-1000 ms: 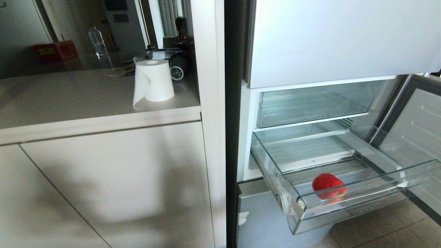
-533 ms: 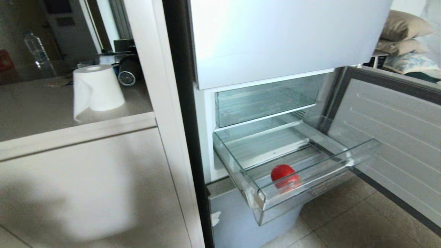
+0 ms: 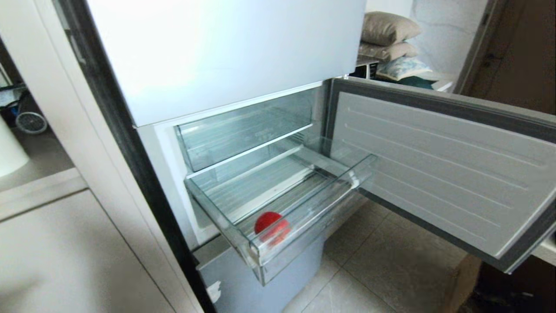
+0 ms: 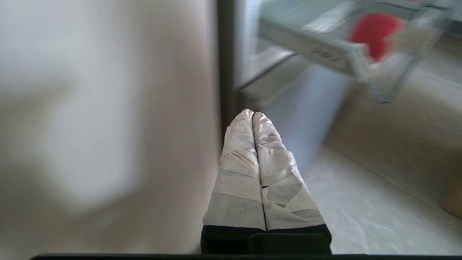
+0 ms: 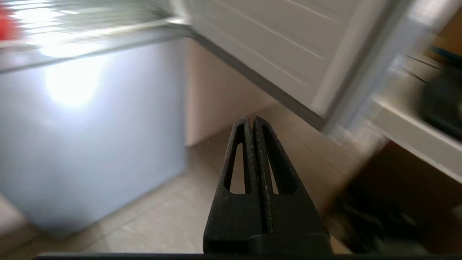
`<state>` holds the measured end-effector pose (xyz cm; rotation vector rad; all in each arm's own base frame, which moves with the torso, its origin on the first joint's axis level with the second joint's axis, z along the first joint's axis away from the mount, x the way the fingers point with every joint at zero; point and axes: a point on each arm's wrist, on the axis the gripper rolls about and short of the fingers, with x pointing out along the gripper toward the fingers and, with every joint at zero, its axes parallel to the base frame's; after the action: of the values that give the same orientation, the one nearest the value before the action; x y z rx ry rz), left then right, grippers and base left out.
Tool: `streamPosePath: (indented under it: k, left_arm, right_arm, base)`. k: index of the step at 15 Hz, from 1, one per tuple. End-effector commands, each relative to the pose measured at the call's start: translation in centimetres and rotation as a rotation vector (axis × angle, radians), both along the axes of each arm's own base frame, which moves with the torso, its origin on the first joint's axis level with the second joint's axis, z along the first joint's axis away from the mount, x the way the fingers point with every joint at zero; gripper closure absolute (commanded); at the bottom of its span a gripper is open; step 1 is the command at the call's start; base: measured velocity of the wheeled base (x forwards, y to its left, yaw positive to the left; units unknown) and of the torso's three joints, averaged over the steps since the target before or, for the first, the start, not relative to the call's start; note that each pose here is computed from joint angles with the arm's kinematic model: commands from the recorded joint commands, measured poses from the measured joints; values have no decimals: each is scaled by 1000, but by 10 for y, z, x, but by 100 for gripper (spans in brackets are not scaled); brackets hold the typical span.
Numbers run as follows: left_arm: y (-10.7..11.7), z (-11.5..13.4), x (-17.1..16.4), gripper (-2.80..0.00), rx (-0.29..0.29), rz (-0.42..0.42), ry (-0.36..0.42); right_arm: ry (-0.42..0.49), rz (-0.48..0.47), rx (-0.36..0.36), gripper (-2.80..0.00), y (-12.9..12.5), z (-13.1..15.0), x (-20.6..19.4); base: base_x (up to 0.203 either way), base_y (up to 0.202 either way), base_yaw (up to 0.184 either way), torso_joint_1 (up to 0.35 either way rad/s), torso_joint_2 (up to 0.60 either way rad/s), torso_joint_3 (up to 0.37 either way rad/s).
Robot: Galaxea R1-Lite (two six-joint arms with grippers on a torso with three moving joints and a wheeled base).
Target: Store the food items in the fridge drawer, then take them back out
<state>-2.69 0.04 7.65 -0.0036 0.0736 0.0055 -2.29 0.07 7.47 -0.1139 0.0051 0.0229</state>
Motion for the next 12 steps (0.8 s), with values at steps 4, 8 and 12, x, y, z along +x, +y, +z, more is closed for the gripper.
streamPosePath:
  k: [4,8,12]
  left_arm:
    - [0,0,0,0,0,1,0]
    - [0,0,0,0,0,1,0]
    - [0,0,0,0,0,1,0]
  right_arm:
    - [-1,11,3,0,0,0,0]
    - [-35,-66,62,0,-1,33,3]
    - [84,-283,243,0,-5,80,37]
  base:
    - [-3,3,-135,3,3,1]
    - [0,0,0,0,0,0]
    - [0,0,0,0,0,0]
